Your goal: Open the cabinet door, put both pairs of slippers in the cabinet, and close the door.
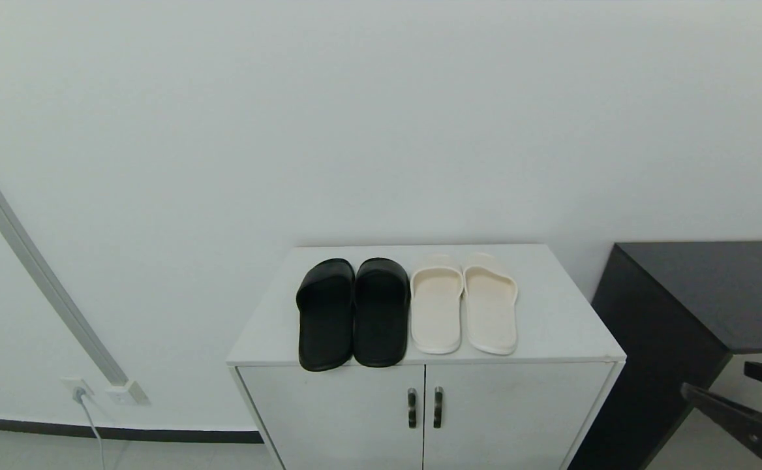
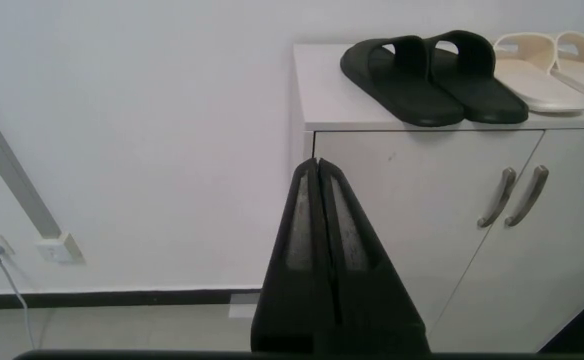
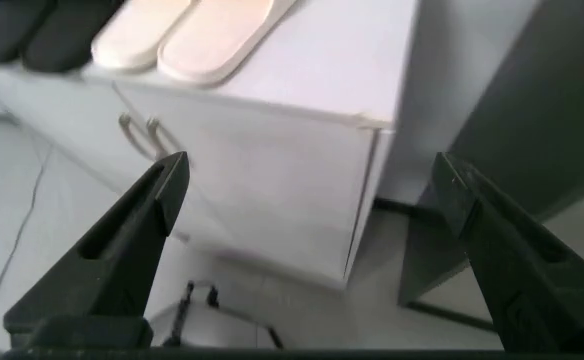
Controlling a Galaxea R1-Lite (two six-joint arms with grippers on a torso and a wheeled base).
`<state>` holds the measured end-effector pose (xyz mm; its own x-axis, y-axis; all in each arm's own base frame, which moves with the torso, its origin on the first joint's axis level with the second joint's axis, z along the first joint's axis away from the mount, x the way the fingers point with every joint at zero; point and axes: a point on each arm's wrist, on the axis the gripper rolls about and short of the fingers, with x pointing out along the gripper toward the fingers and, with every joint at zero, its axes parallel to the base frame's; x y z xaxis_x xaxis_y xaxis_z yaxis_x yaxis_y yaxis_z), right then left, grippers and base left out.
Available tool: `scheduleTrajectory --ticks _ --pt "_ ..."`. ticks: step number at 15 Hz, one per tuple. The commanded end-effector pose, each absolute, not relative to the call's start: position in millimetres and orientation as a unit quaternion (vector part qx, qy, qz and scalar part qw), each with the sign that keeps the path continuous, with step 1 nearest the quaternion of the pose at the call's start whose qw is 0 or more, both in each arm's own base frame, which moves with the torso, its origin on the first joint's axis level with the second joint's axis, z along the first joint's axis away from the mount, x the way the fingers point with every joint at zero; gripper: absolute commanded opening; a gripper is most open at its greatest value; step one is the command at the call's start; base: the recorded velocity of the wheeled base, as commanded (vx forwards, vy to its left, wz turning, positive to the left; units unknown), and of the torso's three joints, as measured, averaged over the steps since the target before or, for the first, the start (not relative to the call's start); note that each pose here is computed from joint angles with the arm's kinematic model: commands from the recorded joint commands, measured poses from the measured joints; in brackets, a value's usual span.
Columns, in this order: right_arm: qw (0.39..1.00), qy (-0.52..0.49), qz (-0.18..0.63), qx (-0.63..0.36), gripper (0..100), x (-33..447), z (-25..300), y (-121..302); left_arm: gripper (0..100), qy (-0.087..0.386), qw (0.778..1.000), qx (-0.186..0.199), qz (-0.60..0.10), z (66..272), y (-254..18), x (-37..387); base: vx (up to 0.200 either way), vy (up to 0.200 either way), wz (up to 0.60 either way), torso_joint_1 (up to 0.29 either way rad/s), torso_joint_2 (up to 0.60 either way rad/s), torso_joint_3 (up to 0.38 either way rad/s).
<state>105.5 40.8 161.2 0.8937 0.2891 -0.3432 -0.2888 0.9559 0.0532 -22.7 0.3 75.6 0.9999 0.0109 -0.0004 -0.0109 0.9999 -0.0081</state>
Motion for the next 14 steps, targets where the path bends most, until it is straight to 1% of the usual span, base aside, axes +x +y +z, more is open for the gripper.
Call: scheduleTrajectory --ticks 1,2,4,8,11,14 --pt "0.965 0.204 0.166 -0.006 100 126 162 60 0 0.001 1.0 -0.004 0.006 76 0 -23 0.0 0.0 0.0 0.0 0.0 0.0" --pt "0.963 0.203 0.174 0.001 100 130 167 67 0 0.0 1.0 -0.005 0.005 76 0 -23 0.0 0.0 0.0 0.0 0.0 0.0" --pt "0.961 0.217 0.172 -0.009 100 140 165 82 0 0.0 1.0 -0.005 0.005 76 0 -23 0.0 0.0 0.0 0.0 0.0 0.0" --pt "0.962 0.221 0.157 -0.019 100 171 156 134 0 0.0 1.0 -0.005 0.002 76 0 -23 0.0 0.0 0.0 0.0 0.0 0.0" --pt "0.966 0.209 0.15 -0.005 100 191 153 165 0 0.0 1.0 -0.005 0.001 76 0 -23 0.0 0.0 0.0 0.0 0.0 0.0" --pt "0.971 0.197 0.136 0.013 100 209 159 190 0 0.001 1.0 -0.004 0.001 76 0 -23 0.0 0.0 0.0 0.0 0.0 0.0"
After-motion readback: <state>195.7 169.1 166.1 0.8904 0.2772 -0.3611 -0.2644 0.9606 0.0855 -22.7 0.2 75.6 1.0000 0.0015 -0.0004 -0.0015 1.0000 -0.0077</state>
